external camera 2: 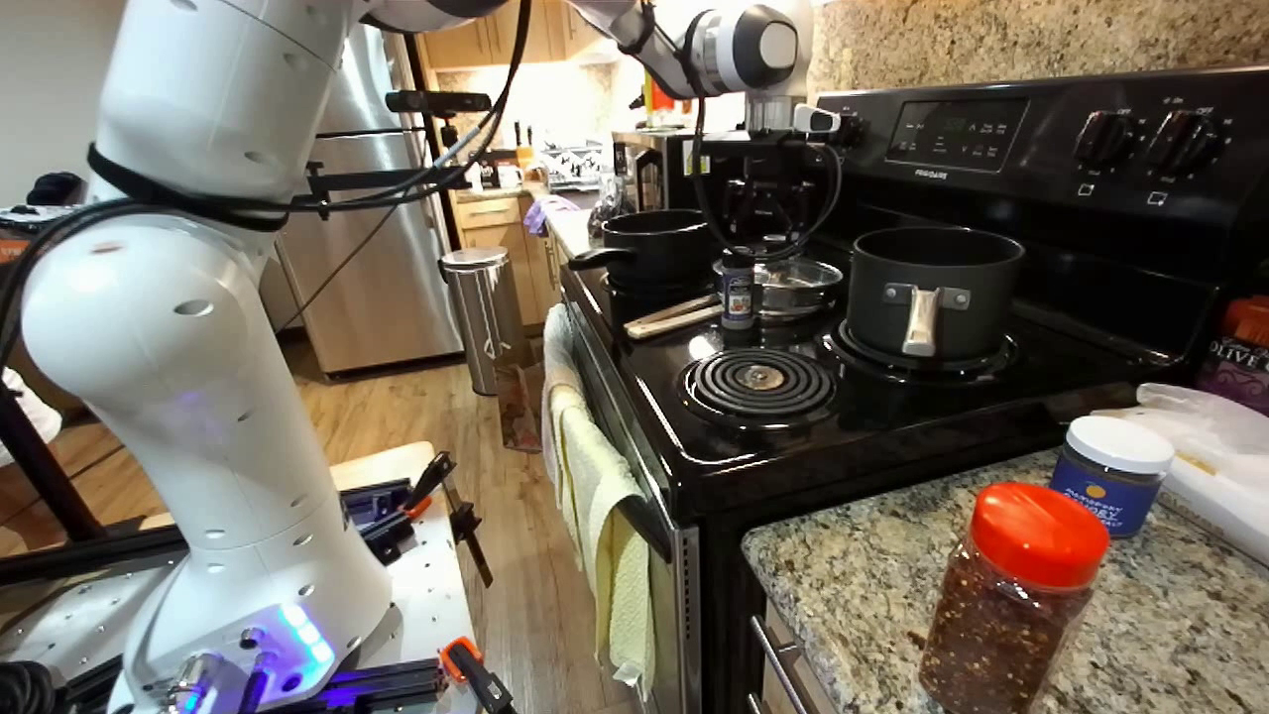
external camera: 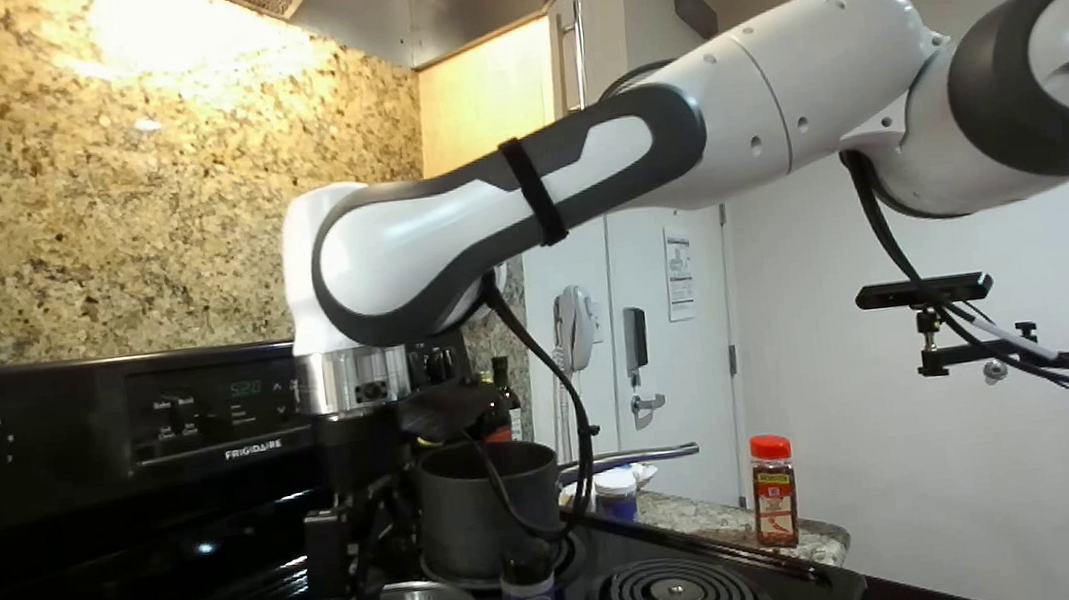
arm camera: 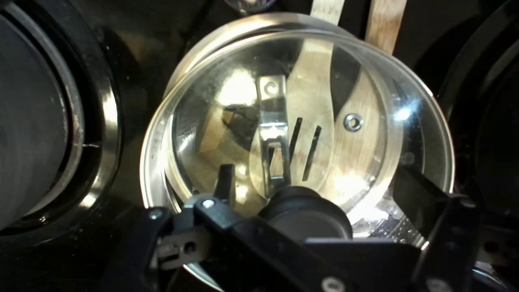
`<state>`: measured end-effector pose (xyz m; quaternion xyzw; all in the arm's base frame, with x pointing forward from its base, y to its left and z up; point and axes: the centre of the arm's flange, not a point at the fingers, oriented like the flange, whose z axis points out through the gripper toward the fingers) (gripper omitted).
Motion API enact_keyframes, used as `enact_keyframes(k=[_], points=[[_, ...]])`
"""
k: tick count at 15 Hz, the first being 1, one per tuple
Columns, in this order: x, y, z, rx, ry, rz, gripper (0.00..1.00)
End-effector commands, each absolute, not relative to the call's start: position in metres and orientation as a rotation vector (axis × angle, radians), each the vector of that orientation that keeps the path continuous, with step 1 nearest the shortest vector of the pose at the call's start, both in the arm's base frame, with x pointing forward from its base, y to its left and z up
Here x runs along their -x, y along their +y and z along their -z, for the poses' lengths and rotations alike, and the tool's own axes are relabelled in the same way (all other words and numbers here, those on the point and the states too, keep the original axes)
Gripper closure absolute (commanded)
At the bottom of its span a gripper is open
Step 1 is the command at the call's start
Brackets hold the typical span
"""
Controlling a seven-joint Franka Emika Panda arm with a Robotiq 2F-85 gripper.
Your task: Put the top lid on the stove onto the black pot
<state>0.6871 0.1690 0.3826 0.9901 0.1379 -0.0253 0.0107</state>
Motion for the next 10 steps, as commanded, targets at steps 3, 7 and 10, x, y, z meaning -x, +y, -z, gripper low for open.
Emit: enact_keyframes(k=[3,7,10], points=[[-0.697,0.171,-0.389,-3.101,0.465,0.058,0.0],[-0.706,0.175,-0.387,-3.101,0.464,0.056,0.0],[-0.71,0.174,-0.384,-3.102,0.453,0.06,0.26]])
